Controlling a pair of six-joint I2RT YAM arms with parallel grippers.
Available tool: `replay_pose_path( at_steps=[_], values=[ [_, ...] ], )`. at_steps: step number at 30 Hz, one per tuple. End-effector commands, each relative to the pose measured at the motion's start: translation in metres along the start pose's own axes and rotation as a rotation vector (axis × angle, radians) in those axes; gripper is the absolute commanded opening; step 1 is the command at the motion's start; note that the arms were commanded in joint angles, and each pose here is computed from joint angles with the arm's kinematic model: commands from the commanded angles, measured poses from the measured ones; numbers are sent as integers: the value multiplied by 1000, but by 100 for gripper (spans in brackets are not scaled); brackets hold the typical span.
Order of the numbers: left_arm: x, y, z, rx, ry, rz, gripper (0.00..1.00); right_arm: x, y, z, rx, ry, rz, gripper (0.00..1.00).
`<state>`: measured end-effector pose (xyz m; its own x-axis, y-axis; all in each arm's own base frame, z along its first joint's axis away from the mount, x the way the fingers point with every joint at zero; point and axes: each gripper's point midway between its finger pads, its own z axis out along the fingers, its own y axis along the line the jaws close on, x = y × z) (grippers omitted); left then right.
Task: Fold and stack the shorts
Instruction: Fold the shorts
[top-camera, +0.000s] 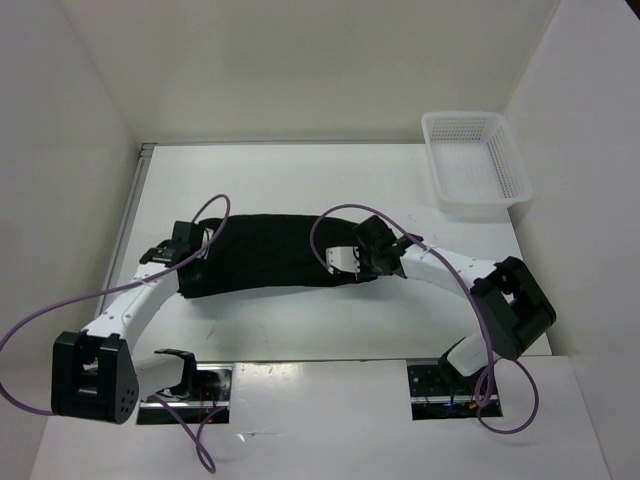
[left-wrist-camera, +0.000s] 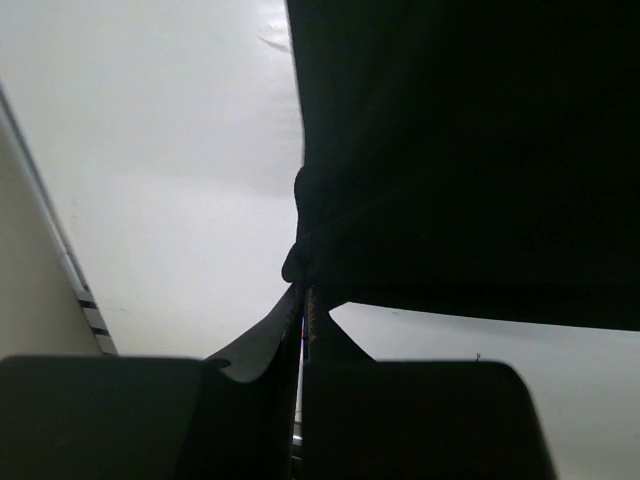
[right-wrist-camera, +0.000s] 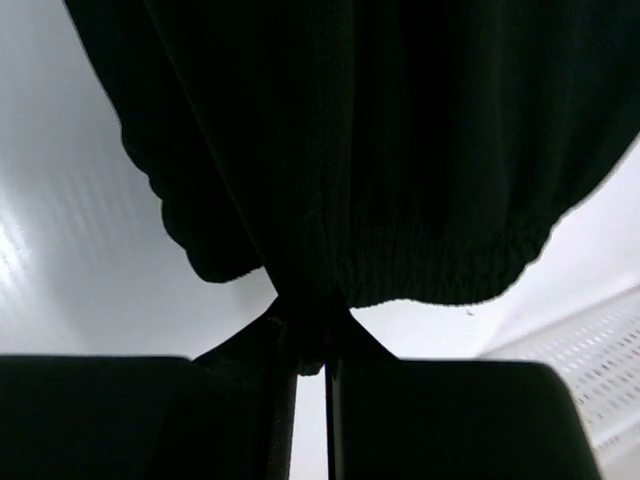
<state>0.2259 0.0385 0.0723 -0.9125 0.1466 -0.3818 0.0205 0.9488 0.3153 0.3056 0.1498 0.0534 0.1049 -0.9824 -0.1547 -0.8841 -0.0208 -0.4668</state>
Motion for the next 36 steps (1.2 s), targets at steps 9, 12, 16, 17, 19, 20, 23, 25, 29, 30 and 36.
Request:
replay_pose_path(
  at_steps=[9, 12, 16, 17, 19, 20, 23, 25, 29, 30, 36],
  values=[
    [37, -11, 15, 14, 97, 55, 3, 16, 32, 0, -89, 35, -51, 16],
    [34, -11, 15, 14, 97, 55, 11, 8, 26, -4, -89, 12, -11, 47],
    [29, -3, 5, -11, 94, 55, 35, -29, -2, -49, -44, -152, 108, 57],
    [28, -2, -4, 1, 86, 52, 43, -35, -1, -63, -51, -193, 126, 61],
    [5, 5, -25, 22, 9, 1, 50, -61, -12, -113, 22, -391, 163, 76],
    [-6, 7, -31, 39, -27, -21, 54, -68, -15, -128, 59, -456, 174, 79],
    [-32, 1, -43, 118, -94, -53, 64, -79, -22, -152, 104, -560, 339, 83],
    [-33, -10, -28, 156, -35, -38, 66, -79, -21, -130, -5, -527, 549, 83],
    [-28, -16, 13, 170, 134, -31, 66, -48, -25, -63, -160, -363, 1038, 83],
    [-36, -18, 24, 185, 170, -35, 66, -42, -31, -58, -169, -370, 1121, 83],
    [-60, -8, 56, 211, 199, -106, 69, -13, -33, -20, -194, -281, 1482, 82]
  ],
)
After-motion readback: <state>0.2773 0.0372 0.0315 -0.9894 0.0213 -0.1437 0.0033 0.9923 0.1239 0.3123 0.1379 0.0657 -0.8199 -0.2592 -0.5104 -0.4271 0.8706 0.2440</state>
